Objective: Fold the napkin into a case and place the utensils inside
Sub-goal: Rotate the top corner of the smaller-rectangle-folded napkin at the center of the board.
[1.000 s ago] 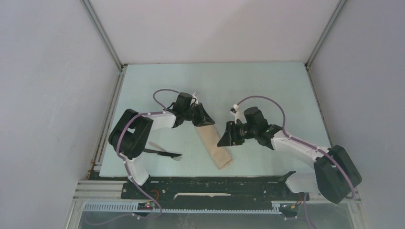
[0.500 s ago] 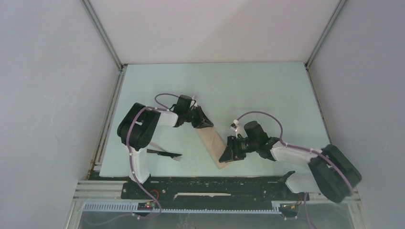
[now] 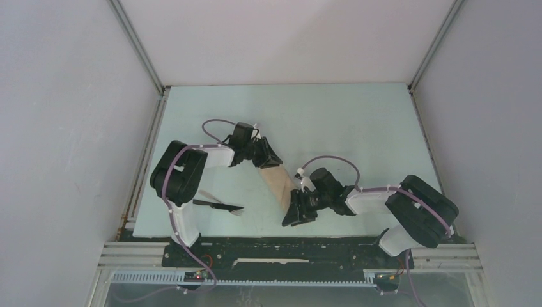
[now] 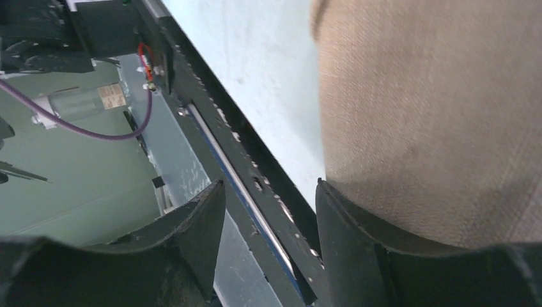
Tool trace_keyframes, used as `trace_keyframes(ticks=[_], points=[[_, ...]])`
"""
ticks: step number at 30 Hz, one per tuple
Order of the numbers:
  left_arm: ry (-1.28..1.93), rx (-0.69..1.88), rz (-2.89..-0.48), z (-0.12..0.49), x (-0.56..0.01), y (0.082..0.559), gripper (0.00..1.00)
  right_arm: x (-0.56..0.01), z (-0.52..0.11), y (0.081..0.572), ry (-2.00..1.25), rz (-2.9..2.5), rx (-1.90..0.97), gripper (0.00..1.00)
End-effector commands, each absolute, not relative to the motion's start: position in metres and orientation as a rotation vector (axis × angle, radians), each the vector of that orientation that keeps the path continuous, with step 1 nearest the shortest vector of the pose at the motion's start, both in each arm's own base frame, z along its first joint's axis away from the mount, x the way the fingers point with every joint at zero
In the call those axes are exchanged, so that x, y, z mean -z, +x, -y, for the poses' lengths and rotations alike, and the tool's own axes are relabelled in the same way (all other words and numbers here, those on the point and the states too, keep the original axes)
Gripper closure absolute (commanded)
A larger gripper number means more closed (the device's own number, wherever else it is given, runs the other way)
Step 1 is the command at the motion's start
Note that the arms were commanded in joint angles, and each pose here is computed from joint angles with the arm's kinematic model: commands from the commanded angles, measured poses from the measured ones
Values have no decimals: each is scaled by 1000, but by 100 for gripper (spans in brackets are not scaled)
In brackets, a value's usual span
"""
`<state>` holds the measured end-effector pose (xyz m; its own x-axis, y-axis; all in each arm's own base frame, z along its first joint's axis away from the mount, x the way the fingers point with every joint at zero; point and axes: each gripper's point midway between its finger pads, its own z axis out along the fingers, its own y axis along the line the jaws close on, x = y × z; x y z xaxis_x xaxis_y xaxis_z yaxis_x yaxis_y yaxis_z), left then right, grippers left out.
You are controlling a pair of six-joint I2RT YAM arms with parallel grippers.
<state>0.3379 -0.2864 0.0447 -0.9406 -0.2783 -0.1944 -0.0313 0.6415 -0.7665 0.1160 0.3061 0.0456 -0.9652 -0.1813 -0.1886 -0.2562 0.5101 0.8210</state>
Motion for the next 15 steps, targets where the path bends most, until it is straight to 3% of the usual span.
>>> trace_keyframes(ticks=[1,8,15], points=[[-305,1111,-2598,272,-20,352,68,-20,-289,120,-296,-2715,-1358,38],[-352,1036,-2568,259,-34,354,59,3,-219,144,-59,-2852,-860,38],[-181,1141,-2359,253,-139,330,36,-27,-155,217,218,-2785,-535,36]])
